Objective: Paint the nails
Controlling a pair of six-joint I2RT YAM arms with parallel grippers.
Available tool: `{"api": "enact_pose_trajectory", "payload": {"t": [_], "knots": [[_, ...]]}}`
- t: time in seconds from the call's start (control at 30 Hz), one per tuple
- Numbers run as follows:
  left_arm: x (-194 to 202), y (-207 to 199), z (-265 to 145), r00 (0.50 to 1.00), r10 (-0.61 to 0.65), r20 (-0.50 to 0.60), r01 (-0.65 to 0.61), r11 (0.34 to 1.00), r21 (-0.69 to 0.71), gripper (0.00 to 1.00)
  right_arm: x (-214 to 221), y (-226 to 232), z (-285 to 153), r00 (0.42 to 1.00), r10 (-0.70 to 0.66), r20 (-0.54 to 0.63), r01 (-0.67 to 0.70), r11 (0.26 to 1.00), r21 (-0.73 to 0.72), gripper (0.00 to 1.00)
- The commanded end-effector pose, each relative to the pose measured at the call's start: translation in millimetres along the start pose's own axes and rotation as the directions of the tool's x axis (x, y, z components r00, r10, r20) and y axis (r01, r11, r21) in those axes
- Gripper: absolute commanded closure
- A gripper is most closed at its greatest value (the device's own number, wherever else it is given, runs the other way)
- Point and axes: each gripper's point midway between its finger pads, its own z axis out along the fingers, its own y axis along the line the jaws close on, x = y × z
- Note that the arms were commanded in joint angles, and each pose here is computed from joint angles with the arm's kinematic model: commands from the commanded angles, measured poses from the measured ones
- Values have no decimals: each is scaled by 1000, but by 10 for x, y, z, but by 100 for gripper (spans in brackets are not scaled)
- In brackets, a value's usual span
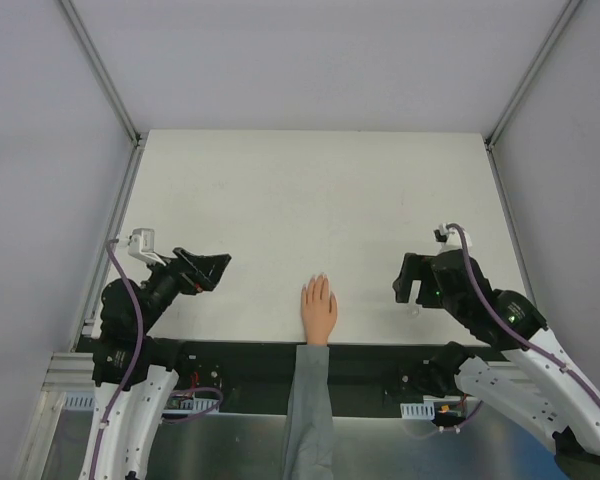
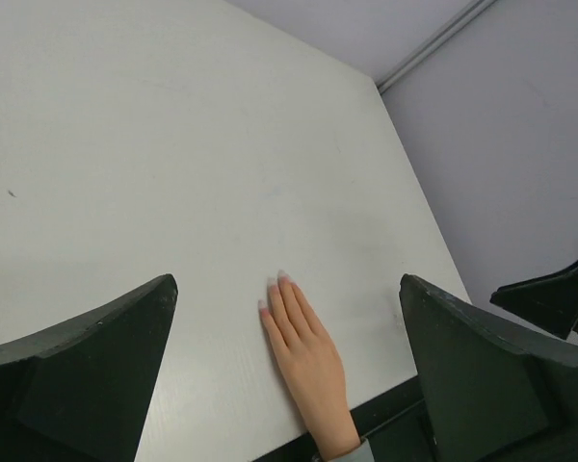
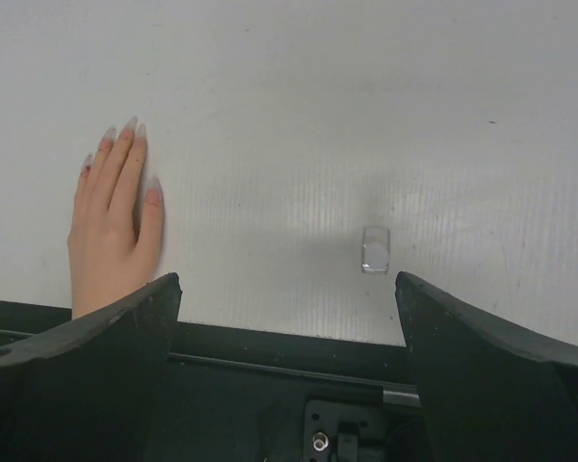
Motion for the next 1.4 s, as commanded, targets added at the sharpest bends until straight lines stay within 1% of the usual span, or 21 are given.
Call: {"api": "enact_pose_trajectory", "payload": {"t": [0.0,0.07,0.1,0.17,0.2,0.27,0.33,0.37,0.4,0.53,0.57,0.63,0.67,0.73,0.77,0.83,0.87,1.07,1.13,1.27,1.37], "knots": [[41,-163,-83,994,-54,-91,55,998,12,1,35,-243,-177,999,20,-39,-15,993,121,4],[80,-152,-75,993,-58,-105,60,998,15,1,25,-272,-216,999,7,-47,-1,991,134,4],[91,-150,-70,993,-38,-116,41,999,20,1,54,-309,-213,998,5,-66,6,987,160,4],[83,-202,-78,991,-17,-131,23,999,41,1,55,-360,-239,996,39,-78,-22,978,209,4],[101,-187,-66,988,-12,-152,17,999,33,1,118,-383,-235,991,30,-127,1,972,236,4],[68,-268,-69,985,8,-173,1,998,57,1,155,-392,-234,984,35,-175,13,963,268,4],[101,-304,-44,973,22,-228,-6,997,75,1,265,-474,-218,967,32,-253,55,942,330,4],[64,-360,-49,972,35,-234,-14,996,89,1,305,-495,-208,960,34,-277,66,937,342,4],[96,-380,-33,962,46,-270,-17,994,107,1,371,-527,-170,952,34,-303,80,931,356,4],[113,-420,-15,948,74,-309,-32,990,137,1,541,-597,-38,935,107,-338,29,927,374,1],[128,-402,-7,946,73,-315,-32,991,133,1,573,-518,10,931,126,-342,-6,943,333,5],[145,-396,2,942,82,-326,-37,989,140,2,691,-578,53,916,170,-364,-32,934,356,10],[138,-406,2,941,94,-326,-47,988,148,2,689,-560,91,916,177,-360,-45,937,347,15],[152,-397,19,937,88,-337,-40,988,147,2,680,-551,124,918,177,-354,-49,938,343,21],[150,-399,24,936,91,-340,-41,988,149,2,665,-544,165,922,178,-343,-55,938,341,28],[162,-383,46,932,86,-352,-36,989,144,2,685,-538,229,917,175,-357,-47,939,340,35],[162,-383,54,930,86,-357,-36,989,145,3,674,-508,279,918,178,-355,-54,942,332,41],[176,-361,75,926,86,-367,-36,989,140,3,651,-487,467,914,173,-367,-38,937,346,44],[184,-368,69,925,86,-370,-34,989,145,3,659,-483,511,912,169,-374,-31,937,347,48],[201,-362,67,923,84,-375,-30,989,146,3,668,-502,591,911,174,-374,-29,931,365,51],[211,-366,60,923,82,-377,-27,988,150,3,702,-510,641,907,177,-383,-24,928,372,55]]}}
